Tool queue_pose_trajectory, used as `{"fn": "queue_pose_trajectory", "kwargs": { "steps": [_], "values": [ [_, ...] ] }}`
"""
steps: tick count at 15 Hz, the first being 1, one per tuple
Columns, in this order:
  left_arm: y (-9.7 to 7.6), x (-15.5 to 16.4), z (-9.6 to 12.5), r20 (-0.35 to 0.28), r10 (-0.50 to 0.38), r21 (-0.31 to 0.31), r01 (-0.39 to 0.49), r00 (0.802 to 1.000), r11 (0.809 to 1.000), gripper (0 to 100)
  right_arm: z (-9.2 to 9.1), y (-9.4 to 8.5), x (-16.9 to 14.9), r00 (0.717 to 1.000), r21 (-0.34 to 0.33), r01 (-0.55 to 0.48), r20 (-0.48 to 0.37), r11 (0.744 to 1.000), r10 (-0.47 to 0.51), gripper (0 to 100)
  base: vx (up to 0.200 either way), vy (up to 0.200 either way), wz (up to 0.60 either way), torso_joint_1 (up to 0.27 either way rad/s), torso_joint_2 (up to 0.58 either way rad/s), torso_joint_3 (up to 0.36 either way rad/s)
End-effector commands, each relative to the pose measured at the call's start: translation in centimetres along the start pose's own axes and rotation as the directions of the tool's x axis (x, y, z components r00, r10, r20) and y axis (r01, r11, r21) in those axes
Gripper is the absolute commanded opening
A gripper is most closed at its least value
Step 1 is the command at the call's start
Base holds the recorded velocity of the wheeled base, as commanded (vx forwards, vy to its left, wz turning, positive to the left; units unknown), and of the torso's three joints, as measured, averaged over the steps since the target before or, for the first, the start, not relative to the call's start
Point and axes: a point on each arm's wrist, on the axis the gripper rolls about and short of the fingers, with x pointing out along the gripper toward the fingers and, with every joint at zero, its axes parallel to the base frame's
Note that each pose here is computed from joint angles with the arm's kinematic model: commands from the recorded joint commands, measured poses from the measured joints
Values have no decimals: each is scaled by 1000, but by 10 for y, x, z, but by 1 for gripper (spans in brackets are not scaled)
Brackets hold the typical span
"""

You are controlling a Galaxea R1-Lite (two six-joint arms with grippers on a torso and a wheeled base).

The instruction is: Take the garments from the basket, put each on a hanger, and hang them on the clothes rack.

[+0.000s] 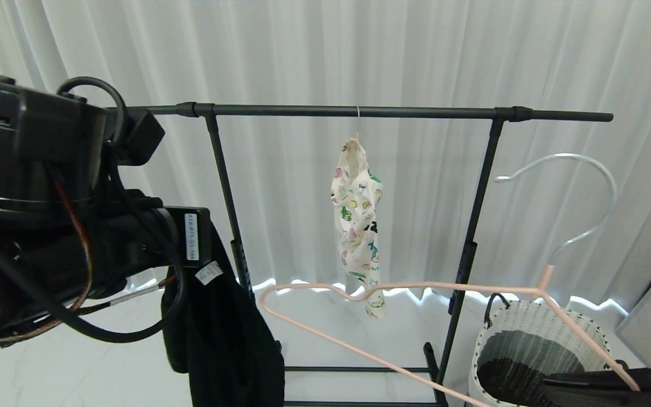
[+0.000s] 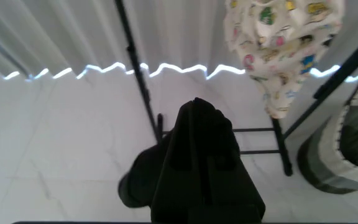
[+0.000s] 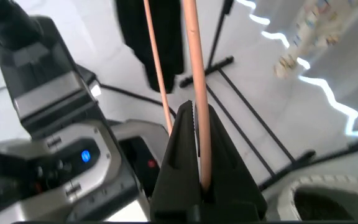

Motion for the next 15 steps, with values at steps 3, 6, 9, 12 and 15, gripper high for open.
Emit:
{"fn": "queue_pose_trajectory", "kwargs": {
  "steps": [3, 6, 9, 12, 15],
  "values": [
    [-12, 14, 3, -18, -10, 14, 10, 1000, 1000, 0, 12, -4, 57, 998, 7, -46, -47, 999, 46, 0, 0, 0, 0, 0, 0, 0],
    [-12, 12, 6, -4, -11, 7, 11, 1000, 1000, 0, 22, -9, 72, 999, 18, -12, -41, 1000, 13, 0, 0, 0, 0, 0, 0, 0],
    [-12, 10, 10, 6, -13, 3, 13, 1000, 1000, 0, 29, -13, 87, 999, 62, 33, 12, 998, -34, 0, 0, 0, 0, 0, 0, 0],
    [-13, 11, 10, 5, -13, 4, 13, 1000, 1000, 0, 34, -13, 90, 999, 59, 28, 29, 998, -30, 0, 0, 0, 0, 0, 0, 0],
    [-13, 10, 10, 9, -15, 5, 15, 1000, 1000, 0, 36, -11, 90, 999, 55, 22, 33, 998, -24, 0, 0, 0, 0, 0, 0, 0]
  ]
}}
